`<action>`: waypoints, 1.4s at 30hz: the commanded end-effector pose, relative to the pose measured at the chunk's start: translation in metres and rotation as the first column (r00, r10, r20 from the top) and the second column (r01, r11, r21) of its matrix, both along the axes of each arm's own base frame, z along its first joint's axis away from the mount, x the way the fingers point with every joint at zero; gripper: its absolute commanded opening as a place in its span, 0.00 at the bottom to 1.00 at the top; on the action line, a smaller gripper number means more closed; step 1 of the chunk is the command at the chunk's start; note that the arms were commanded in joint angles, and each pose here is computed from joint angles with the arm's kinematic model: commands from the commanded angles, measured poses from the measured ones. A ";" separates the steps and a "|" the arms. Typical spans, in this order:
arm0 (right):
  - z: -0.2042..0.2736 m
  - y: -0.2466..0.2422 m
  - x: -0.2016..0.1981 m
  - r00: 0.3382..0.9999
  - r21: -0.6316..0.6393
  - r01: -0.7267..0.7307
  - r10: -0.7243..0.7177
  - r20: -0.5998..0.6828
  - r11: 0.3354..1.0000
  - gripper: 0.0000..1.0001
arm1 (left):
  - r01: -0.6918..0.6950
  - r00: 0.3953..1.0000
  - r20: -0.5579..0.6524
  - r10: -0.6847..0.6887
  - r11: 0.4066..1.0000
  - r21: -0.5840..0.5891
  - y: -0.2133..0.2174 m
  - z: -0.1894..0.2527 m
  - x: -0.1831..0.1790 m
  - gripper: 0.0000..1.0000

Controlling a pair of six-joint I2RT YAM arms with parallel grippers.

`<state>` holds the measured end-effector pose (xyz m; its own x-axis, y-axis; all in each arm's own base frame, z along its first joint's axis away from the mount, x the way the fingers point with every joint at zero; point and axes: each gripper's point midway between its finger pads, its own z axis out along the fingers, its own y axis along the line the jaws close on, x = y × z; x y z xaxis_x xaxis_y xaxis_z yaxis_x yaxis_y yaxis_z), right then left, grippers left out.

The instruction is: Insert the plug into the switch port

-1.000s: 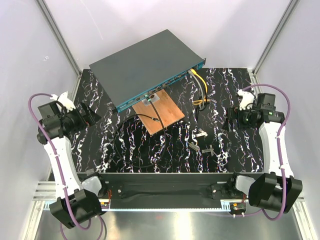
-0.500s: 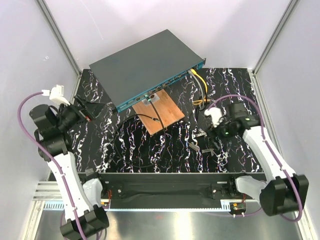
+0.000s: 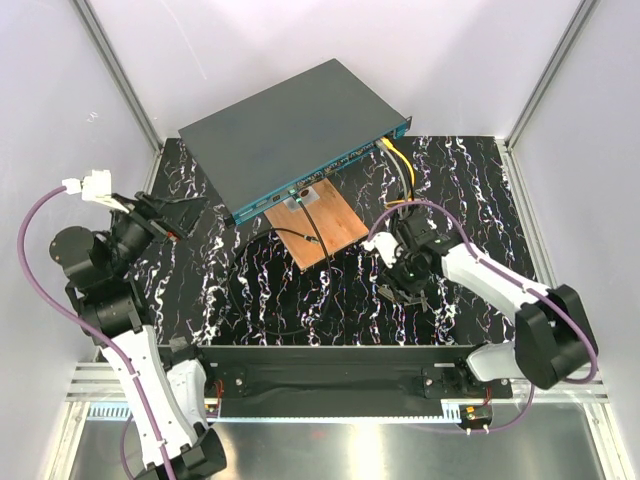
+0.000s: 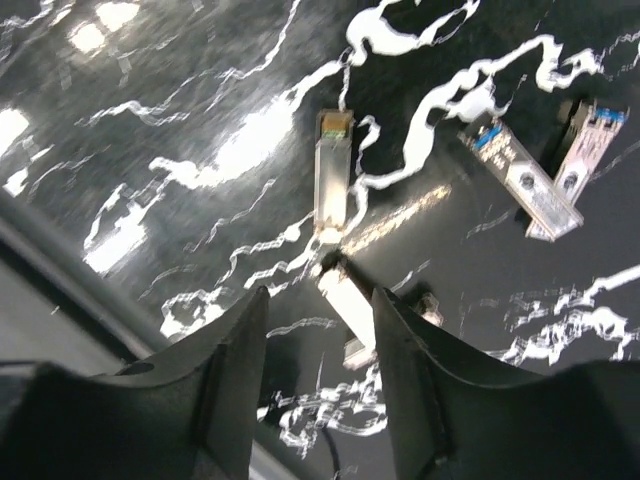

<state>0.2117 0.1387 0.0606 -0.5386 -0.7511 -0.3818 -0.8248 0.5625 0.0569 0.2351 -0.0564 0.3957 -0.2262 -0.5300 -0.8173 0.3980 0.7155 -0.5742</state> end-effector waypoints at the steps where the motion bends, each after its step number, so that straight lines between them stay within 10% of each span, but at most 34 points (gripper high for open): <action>1: -0.009 0.011 0.022 0.997 0.009 0.014 -0.015 0.079 1.000 0.52 | 0.005 0.994 0.111 -0.010 0.999 0.045 -0.005 0.027 -0.008 0.99; 19: -0.059 0.016 0.010 0.998 -0.080 -0.057 0.058 0.013 0.995 0.47 | -0.013 0.988 0.154 -0.002 0.996 0.092 -0.001 0.026 -0.005 0.99; 28: -0.057 0.021 0.010 0.999 -0.072 -0.042 0.043 0.002 0.997 0.00 | -0.002 0.982 0.188 -0.027 0.988 0.153 -0.005 0.029 -0.009 0.99; 42: 0.152 0.060 -0.008 0.977 0.295 -0.161 0.110 0.183 0.942 0.00 | 0.247 0.933 0.183 -0.310 0.921 0.300 -0.050 0.049 -0.028 0.98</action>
<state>0.2265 0.1938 0.1754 -0.3728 -0.6598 -0.6525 -0.8727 0.4882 0.0049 0.2200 -0.0877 0.4306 -0.1661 -0.3096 -0.9362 0.5994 0.7222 -0.3451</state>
